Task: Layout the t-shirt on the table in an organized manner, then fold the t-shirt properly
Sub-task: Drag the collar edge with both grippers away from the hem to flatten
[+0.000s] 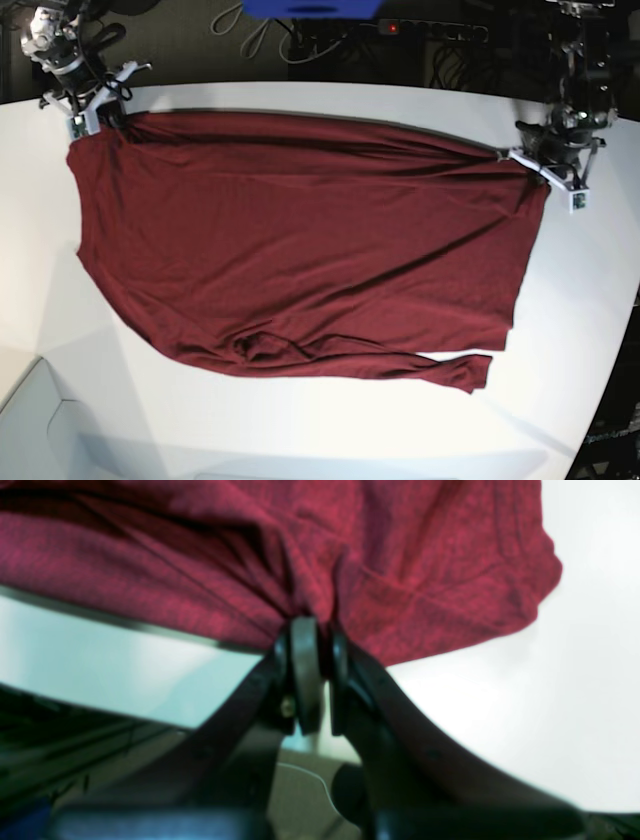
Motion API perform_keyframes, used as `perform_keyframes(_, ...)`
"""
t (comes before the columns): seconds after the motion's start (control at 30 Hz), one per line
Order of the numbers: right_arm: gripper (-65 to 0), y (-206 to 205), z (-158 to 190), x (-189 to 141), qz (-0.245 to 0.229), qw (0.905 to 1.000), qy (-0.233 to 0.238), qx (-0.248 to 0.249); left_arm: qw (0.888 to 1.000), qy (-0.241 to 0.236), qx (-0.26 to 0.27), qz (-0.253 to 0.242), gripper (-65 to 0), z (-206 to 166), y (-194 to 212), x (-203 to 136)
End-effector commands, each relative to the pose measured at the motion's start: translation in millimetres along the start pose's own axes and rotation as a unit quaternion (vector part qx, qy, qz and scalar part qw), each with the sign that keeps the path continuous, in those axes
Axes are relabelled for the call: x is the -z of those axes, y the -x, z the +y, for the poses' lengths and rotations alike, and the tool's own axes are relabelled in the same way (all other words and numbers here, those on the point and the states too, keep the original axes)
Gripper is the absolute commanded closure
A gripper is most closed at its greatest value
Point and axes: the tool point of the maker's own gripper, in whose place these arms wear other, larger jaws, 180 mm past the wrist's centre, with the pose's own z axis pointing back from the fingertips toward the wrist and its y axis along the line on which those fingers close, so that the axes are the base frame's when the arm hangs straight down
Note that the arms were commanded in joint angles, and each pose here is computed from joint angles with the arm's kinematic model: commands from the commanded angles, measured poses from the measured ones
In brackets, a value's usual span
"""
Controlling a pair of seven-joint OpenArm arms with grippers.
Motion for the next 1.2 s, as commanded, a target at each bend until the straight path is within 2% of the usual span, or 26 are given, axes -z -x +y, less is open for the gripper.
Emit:
perform_keyframes(0.0,0.0,11,-14,-8,0.026,0.9994,0.020,-0.011,0.999,-0.009,0.015,-0.029,0.0,8,-19,-6)
perform_keyframes(0.23,0.0,16,-28,-15,0.030,0.9987,0.041,-0.003,0.999,-0.002,0.027,-0.032,0.0,1,-16,-18)
perform_keyframes(0.57,0.0,28,-16,-18,0.041,0.9986,0.032,0.009,0.999,0.000,0.037,-0.006,0.0,2,12,-29)
perform_keyframes(0.73,0.0,28,-8,-15,0.039,0.9987,0.027,0.018,0.999,0.000,0.037,-0.006,0.0,2,12,-29)
perform_keyframes(0.93,0.0,9,-8,-20,0.018,0.9993,0.034,0.002,0.999,0.000,0.037,-0.011,0.0,1,7,-28)
perform_keyframes(1.0,-2.5,3,-9,-21,0.012,0.9993,0.037,-0.003,0.999,0.000,0.037,-0.011,-0.1,1,7,-28)
perform_keyframes(1.1,-11.0,-4,-11,-24,0.003,0.9991,0.043,-0.006,0.999,-0.003,0.044,-0.012,-0.2,5,4,-28)
perform_keyframes(1.17,-15.2,-6,-10,-24,-0.001,0.9990,0.044,-0.006,0.999,-0.003,0.044,-0.012,-2.8,5,4,-28)
